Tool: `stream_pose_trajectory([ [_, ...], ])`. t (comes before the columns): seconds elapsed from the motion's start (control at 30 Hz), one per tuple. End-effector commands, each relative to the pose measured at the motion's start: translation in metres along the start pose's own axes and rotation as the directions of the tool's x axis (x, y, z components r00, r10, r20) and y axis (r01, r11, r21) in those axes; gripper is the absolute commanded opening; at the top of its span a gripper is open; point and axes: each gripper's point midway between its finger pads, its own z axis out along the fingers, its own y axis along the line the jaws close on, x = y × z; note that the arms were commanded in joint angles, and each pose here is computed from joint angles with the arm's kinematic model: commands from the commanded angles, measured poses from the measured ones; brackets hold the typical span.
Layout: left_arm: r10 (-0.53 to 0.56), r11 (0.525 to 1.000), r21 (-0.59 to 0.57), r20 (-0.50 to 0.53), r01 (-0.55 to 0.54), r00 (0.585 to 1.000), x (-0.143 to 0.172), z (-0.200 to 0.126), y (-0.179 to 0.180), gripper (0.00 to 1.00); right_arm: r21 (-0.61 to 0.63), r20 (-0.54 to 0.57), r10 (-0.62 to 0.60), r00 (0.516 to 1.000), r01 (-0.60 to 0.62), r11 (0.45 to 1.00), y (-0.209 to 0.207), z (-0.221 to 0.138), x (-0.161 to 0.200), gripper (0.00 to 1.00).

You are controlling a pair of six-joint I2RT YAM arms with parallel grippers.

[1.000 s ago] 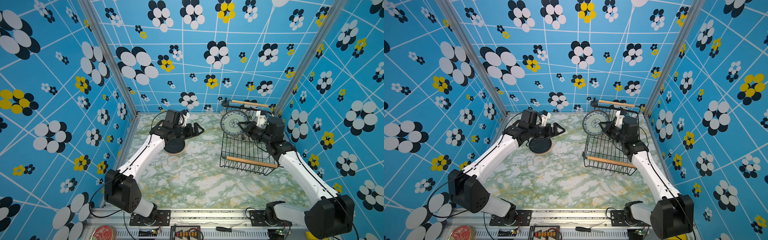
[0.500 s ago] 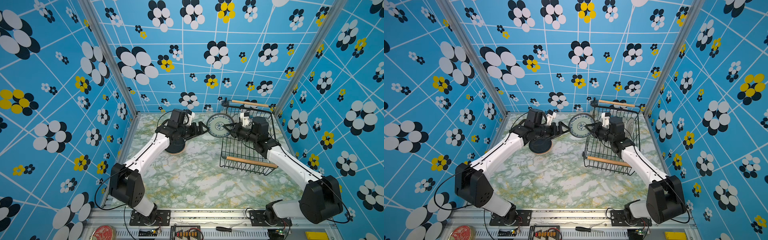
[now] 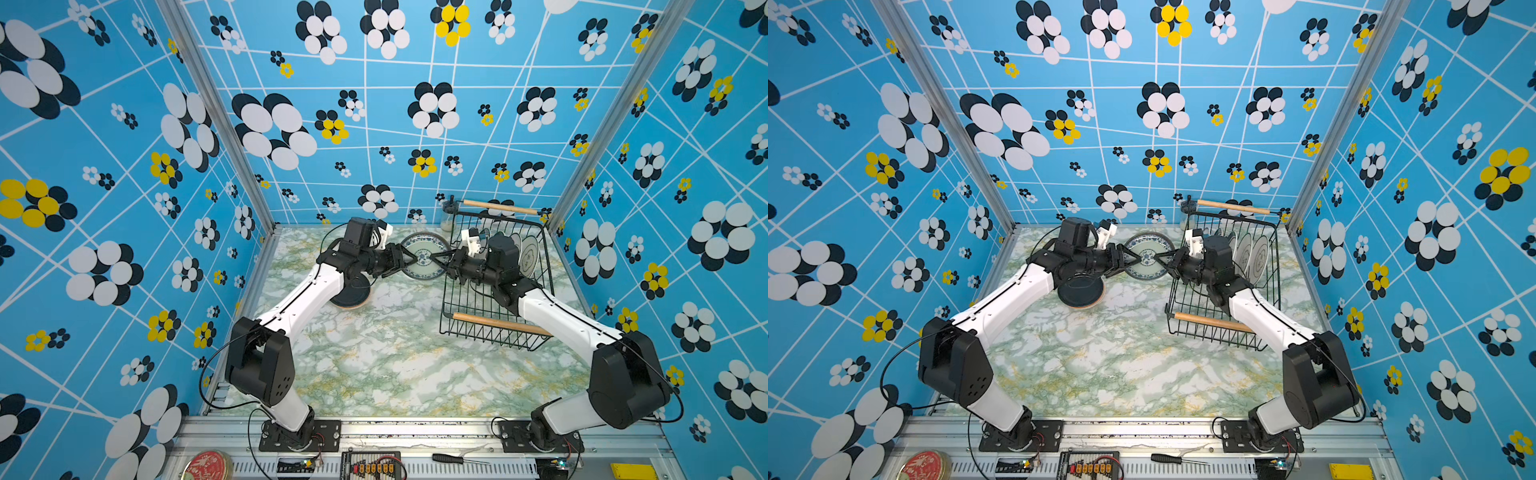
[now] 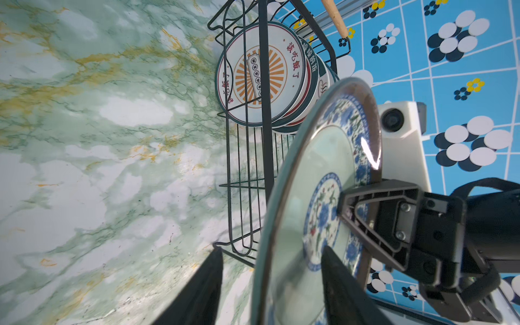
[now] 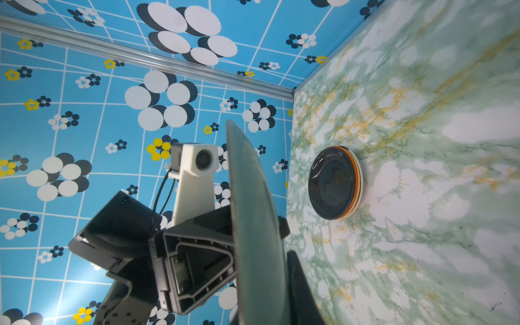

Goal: Unload the plates from the dish rack
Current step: Place the plate among the plates.

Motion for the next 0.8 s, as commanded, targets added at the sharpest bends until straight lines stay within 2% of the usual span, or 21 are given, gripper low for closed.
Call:
stream_pose_trajectory([
  [0.0, 0.02, 0.999, 0.031, 0.002, -0.02, 1.0, -0.004, -0.001, -0.01, 0.47, -0.074, 0.005, -0.047, 0.999, 0.047, 0.996, 0.025, 0.002, -0.005, 0.13],
  [0.27, 0.014, 0.999, 0.038, -0.013, -0.014, 1.0, 0.001, 0.001, -0.007, 0.22, -0.051, -0.014, -0.069, 0.998, 0.068, 0.996, 0.019, 0.007, -0.001, 0.18],
  [0.43, 0.011, 0.999, 0.04, -0.02, -0.01, 1.0, 0.002, 0.002, -0.006, 0.12, -0.039, -0.028, -0.079, 0.996, 0.078, 0.996, 0.016, 0.009, 0.001, 0.23],
  [0.53, 0.003, 1.0, 0.024, -0.018, -0.002, 1.0, 0.002, 0.001, -0.003, 0.08, -0.032, -0.037, -0.08, 0.996, 0.079, 0.996, 0.013, 0.011, 0.002, 0.28],
  [0.67, -0.006, 1.0, -0.01, -0.013, 0.006, 1.0, 0.003, -0.005, 0.004, 0.01, -0.023, -0.04, -0.086, 0.996, 0.085, 0.996, 0.01, 0.012, 0.003, 0.44],
  [0.77, -0.013, 1.0, -0.02, 0.005, 0.013, 1.0, 0.002, -0.014, 0.008, 0.0, -0.008, -0.041, -0.094, 0.995, 0.094, 0.996, 0.008, 0.012, 0.002, 0.5],
])
